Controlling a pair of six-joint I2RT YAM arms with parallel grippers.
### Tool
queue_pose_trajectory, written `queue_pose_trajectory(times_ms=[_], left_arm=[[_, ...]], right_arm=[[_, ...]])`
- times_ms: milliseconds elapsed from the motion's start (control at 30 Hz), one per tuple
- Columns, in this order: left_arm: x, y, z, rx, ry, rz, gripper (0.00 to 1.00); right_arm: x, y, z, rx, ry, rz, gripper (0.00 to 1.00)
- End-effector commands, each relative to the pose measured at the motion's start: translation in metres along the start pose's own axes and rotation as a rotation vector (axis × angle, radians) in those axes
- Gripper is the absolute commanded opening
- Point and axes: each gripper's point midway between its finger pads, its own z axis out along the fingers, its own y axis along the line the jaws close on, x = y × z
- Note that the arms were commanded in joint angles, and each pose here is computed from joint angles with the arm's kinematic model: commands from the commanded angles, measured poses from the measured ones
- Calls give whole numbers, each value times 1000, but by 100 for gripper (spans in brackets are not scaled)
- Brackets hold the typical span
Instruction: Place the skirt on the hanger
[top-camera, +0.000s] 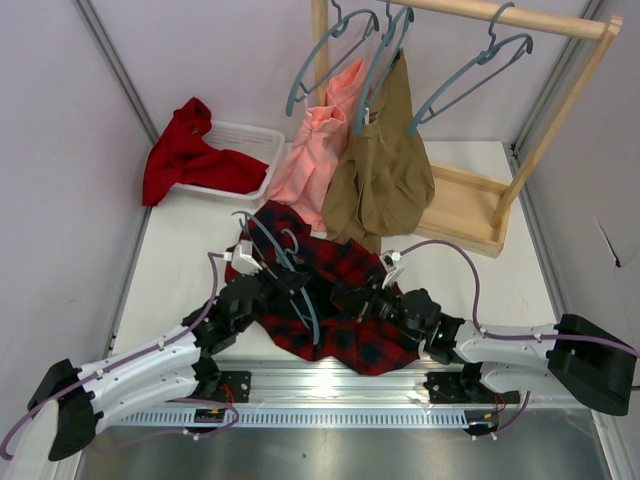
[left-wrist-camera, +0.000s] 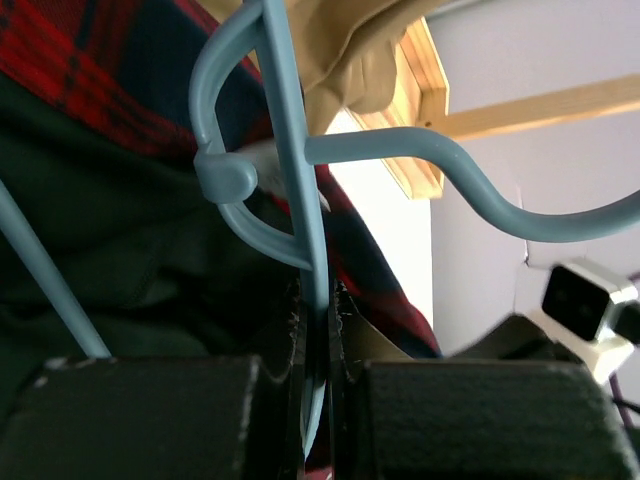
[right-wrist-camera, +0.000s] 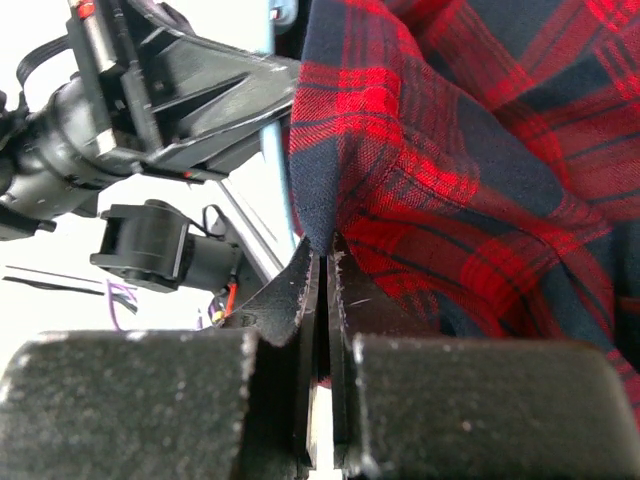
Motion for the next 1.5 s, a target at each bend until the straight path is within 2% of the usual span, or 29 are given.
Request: queue_pose_trajectory(times_ms=[0,100,133,300,433,600,667,733,767,800,867,967,1033,1067,1100,1133,1167,1200,1233,1300,1333,1367,1400,1467], left_arm=[[7,-13,-4,90,36,-16,0],[11,-2,-10,93,41,-30,0],[16,12,-11,72,47,-34,0],[12,21,-21,100,14,-57,0],[14,38,-22,77,3,-50,0],[18,51,-21,70,-7,-80,0],[17,54,-21,52,-13,-75,0],[13,53,-22,53,-28,-64,0],[11,49,-25,80,-35,-57,0],[11,48,-25,86,-35,-56,0],[12,52,-26,81,-33,-61,0],[18,67,-24,69,-35,-84,0],[21,74,-23,57,-31,-91,0],[20,75,-22,52,-34,-80,0],[21,80,-21,19,-29,-69,0],[20,80,-21,13,-32,-54,0],[20,79,-20,13,-34,-47,0],[20,81,-20,5,-36,-42,0],[19,82,-19,1,-38,-33,0],[19,86,-19,-10,-45,-35,0],[19,86,-18,-11,-48,-40,0],[19,89,-18,-16,-51,-42,0],[19,90,-18,-18,-52,-41,0],[18,89,-17,-15,-55,-36,0]], right_arm=[[-30,21,11,-73,-92,10,0],[-33,10,17,-46,-105,37,0],[-34,8,19,-39,-109,62,0],[-37,-22,26,83,-165,163,0],[-42,-45,30,195,-227,305,0],[-47,-46,36,216,-335,484,0],[-44,-42,44,223,-327,463,0],[-50,-43,45,251,-373,461,0],[-58,-32,45,202,-398,455,0],[-58,-27,47,173,-381,418,0],[-60,-19,52,129,-371,430,0],[-48,-13,68,85,-286,464,1],[-35,-15,76,90,-209,488,5],[-18,-21,81,128,-126,489,16],[-15,-26,82,147,-99,485,21],[-6,-41,79,212,-61,446,38],[-4,-45,78,242,-41,417,47],[-9,-42,74,262,-31,383,52],[6,-61,62,387,37,328,59],[-26,-49,57,444,-16,210,66],[-19,-64,41,557,39,148,68],[-30,-66,33,613,11,90,72],[-45,-55,31,630,-4,78,73],[-48,-61,9,724,34,47,73]])
